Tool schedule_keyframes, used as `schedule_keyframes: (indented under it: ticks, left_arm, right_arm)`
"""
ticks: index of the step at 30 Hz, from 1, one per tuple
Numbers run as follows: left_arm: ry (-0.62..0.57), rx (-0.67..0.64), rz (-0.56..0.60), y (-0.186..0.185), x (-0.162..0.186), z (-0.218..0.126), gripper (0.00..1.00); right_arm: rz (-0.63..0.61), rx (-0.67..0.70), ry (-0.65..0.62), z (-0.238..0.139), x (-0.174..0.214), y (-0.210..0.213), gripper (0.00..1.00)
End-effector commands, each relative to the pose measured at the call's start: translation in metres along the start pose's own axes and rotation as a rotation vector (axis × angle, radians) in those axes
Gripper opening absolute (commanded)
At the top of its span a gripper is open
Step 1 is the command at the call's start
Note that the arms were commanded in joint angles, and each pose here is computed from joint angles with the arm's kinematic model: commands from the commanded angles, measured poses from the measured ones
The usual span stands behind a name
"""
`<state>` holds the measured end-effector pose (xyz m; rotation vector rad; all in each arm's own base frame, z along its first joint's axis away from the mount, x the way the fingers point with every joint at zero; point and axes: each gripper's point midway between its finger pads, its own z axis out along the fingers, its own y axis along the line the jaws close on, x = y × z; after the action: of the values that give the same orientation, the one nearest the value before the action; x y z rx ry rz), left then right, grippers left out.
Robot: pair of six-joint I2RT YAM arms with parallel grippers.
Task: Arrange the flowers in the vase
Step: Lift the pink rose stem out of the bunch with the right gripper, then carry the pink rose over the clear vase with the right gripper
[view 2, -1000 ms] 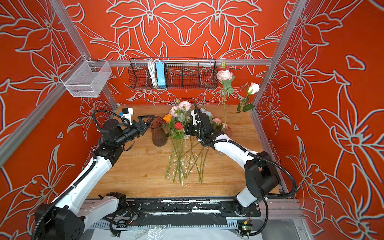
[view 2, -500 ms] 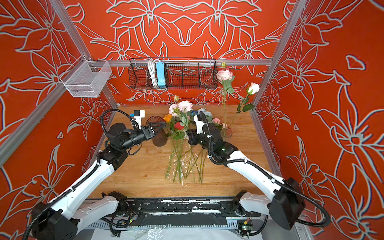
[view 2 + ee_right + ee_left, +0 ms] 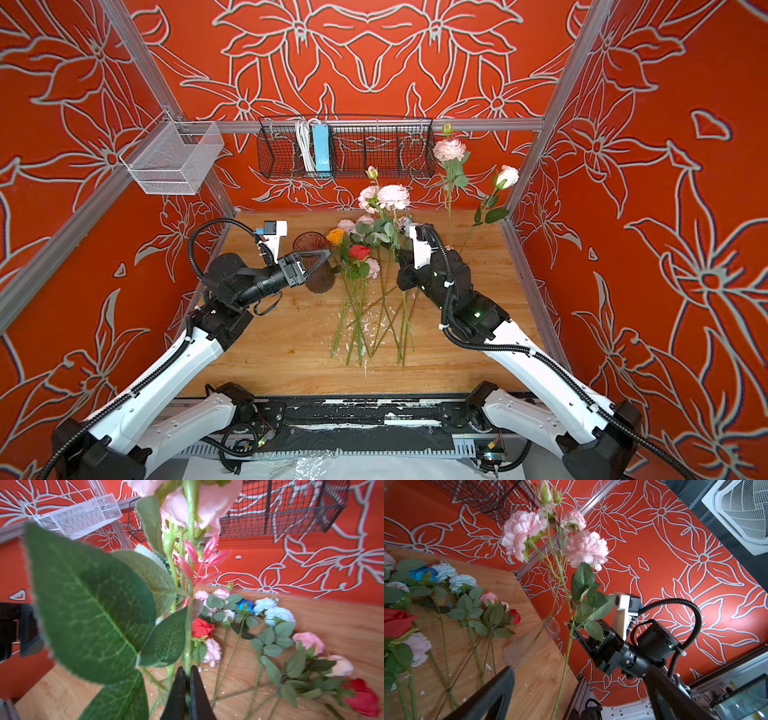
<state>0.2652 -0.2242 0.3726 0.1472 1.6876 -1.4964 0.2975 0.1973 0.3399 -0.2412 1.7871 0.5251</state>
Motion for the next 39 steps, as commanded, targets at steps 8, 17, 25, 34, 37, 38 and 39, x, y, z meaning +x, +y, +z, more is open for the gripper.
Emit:
schedule_keyframes:
  ticks: [8, 17, 25, 34, 37, 38, 39]
  left_arm:
    - [0.125, 0.073, 0.042, -0.026, 0.037, 0.016, 1.00]
    - [0.126, 0.063, 0.035, -0.024, 0.038, 0.016, 0.99]
    - [0.126, 0.050, 0.046, -0.022, 0.038, 0.016, 0.98]
    - [0.126, 0.044, 0.053, -0.021, 0.037, 0.016, 0.98]
    - [0.122, 0.043, 0.060, -0.022, 0.037, 0.016, 0.98]
    - [0.122, 0.041, 0.060, -0.022, 0.037, 0.015, 0.98]
    - [0.121, 0.041, 0.063, -0.022, 0.037, 0.015, 0.98]
  right_arm:
    - [-0.070, 0.106, -0.124, -0.023, -0.056, -0.012, 0.00]
    - [-0.098, 0.159, -0.191, -0.040, -0.081, -0.019, 0.00]
    - [-0.142, 0.229, -0.244, -0.046, -0.105, -0.025, 0.00]
    - [-0.206, 0.299, -0.318, -0.052, -0.139, -0.028, 0.00]
    - [-0.210, 0.309, -0.349, -0.056, -0.148, -0.028, 0.00]
    - [-0.215, 0.313, -0.360, -0.058, -0.151, -0.028, 0.00]
    - [-0.223, 0.319, -0.377, -0.060, -0.156, -0.028, 0.00]
